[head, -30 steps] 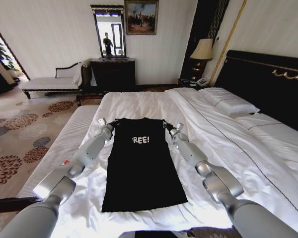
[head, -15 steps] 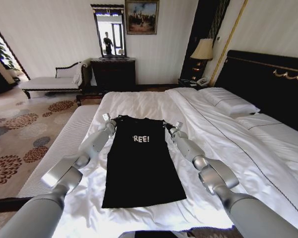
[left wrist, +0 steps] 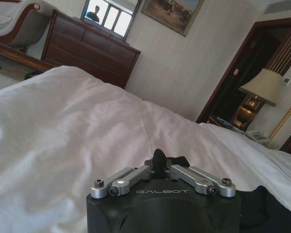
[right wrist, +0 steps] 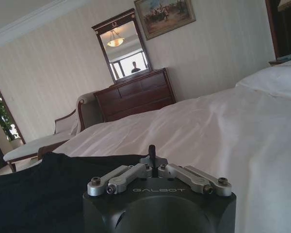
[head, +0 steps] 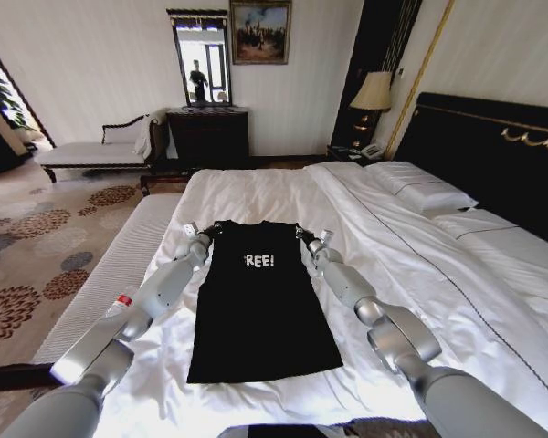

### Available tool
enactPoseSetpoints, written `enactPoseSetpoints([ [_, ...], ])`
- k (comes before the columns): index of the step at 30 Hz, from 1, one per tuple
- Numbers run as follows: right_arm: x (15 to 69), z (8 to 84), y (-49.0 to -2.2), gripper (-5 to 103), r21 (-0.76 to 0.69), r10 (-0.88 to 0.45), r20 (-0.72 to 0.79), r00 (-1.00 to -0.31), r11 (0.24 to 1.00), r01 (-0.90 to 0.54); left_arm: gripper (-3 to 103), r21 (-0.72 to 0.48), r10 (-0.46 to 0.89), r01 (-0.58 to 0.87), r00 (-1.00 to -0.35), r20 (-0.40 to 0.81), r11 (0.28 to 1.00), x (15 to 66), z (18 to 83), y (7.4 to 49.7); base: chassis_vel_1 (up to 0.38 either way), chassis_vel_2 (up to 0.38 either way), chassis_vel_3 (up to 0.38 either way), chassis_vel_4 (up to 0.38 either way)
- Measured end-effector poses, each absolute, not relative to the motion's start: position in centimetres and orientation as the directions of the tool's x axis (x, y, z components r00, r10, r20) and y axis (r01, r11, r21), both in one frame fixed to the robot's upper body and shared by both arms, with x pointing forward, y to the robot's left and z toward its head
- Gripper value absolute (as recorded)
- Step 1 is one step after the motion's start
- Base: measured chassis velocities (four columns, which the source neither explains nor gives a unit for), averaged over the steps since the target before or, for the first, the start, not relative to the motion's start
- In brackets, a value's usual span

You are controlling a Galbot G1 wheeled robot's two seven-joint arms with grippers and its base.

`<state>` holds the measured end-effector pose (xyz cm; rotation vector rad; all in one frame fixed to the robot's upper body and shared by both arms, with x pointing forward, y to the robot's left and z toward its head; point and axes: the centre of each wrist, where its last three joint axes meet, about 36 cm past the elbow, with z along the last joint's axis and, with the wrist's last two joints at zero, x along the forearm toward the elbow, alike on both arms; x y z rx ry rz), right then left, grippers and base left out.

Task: Fold the clothes on the bed.

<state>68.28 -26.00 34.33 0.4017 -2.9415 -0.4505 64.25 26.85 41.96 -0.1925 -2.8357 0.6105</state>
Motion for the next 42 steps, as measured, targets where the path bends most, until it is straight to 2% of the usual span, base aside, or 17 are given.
enactPoseSetpoints([
  [13, 60.0, 32.2, -24.2, 1, 0.293, -0.363, 0.037, -0.931, 0.895, -0.337, 0, -0.415, 0.173, 0.090, -0.971, 0.167, 0.905, 54.1, 40.1, 25.2, 0.000, 0.000, 0.000, 0.000],
  [17, 56.9, 31.0, -25.7, 1, 0.202, -0.368, 0.034, -0.929, 0.913, -0.354, 0, -0.406, 0.167, 0.081, -0.970, 0.180, 0.910, 50.6, 38.6, 24.5, 0.000, 0.000, 0.000, 0.000],
  [25, 52.8, 30.0, -26.7, 1, 0.198, -0.349, 0.043, -0.936, 0.921, -0.335, 0, -0.387, 0.172, 0.080, -0.963, 0.210, 0.918, 45.7, 36.8, 24.6, 0.000, 0.000, 0.000, 0.000],
  [29, 47.8, 28.6, -26.8, 1, 0.197, -0.358, 0.071, -0.931, 0.920, -0.339, 0, -0.373, 0.188, 0.101, -0.961, 0.203, 0.922, 42.3, 36.2, 24.2, 0.000, 0.000, 0.000, 0.000],
  [35, 44.4, 27.2, -26.4, 1, 0.190, -0.353, 0.082, -0.932, 0.924, -0.333, 0, -0.369, 0.199, 0.112, -0.958, 0.208, 0.923, 39.5, 35.7, 24.0, 0.000, 0.000, 0.000, 0.000],
  [42, 40.0, 25.9, -26.9, 1, 0.182, -0.330, 0.095, -0.939, 0.933, -0.309, 0, -0.374, 0.213, 0.105, -0.942, 0.260, 0.921, 32.6, 33.9, 23.2, 0.000, 0.000, 0.000, 0.000],
])
